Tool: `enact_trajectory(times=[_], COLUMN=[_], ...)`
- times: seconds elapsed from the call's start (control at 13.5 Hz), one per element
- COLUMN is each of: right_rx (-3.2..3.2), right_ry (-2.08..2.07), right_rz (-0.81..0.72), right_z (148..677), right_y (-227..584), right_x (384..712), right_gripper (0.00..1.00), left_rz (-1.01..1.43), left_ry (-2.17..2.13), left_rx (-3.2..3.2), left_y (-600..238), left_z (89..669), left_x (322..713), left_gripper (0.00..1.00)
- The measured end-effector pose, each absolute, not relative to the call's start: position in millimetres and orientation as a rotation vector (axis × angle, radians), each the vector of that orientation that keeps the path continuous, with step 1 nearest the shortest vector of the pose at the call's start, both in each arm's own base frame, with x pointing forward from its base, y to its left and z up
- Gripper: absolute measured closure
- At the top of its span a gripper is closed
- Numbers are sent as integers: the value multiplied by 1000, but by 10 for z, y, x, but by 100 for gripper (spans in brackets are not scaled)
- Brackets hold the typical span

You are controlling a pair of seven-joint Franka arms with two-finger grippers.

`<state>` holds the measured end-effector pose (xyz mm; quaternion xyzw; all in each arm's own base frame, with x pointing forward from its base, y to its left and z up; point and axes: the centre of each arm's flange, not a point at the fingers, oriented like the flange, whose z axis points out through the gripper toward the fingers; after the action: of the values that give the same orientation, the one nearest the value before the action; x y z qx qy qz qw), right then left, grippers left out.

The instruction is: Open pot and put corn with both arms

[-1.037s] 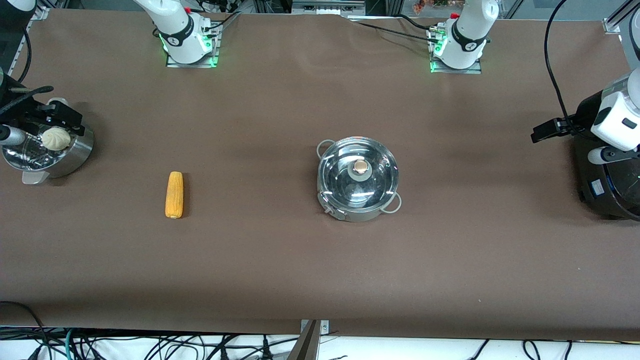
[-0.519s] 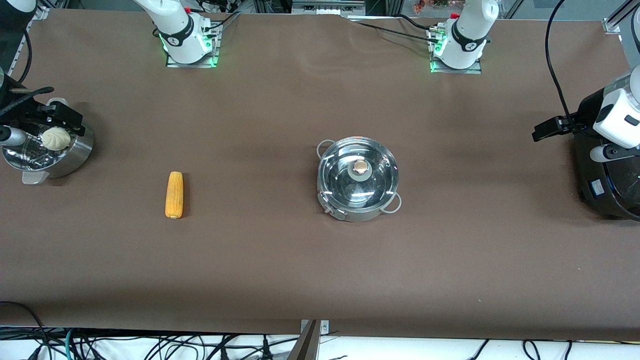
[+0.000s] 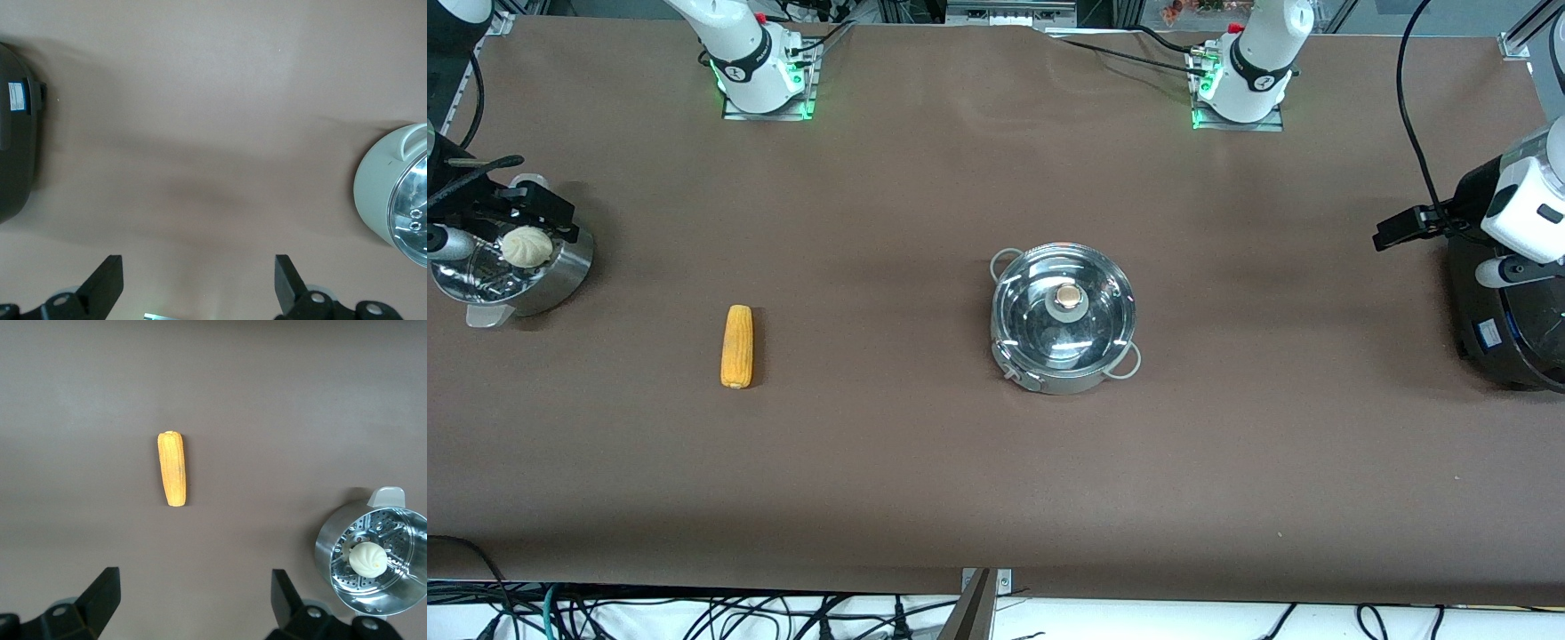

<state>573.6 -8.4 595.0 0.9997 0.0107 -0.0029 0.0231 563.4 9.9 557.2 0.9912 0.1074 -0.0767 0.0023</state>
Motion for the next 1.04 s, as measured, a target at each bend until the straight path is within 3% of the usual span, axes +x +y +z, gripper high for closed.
enact_trajectory(times=[1.04], right_rx=[3095], right_ry=[29], right_rz=[-9], right_z=[5950], right_y=[-99], right_x=[5735], right_gripper=[0], left_rz=[-265], left_ry=[327], left_rx=[3110], left_y=[63], left_z=[5570], left_x=[5611], left_gripper=[0])
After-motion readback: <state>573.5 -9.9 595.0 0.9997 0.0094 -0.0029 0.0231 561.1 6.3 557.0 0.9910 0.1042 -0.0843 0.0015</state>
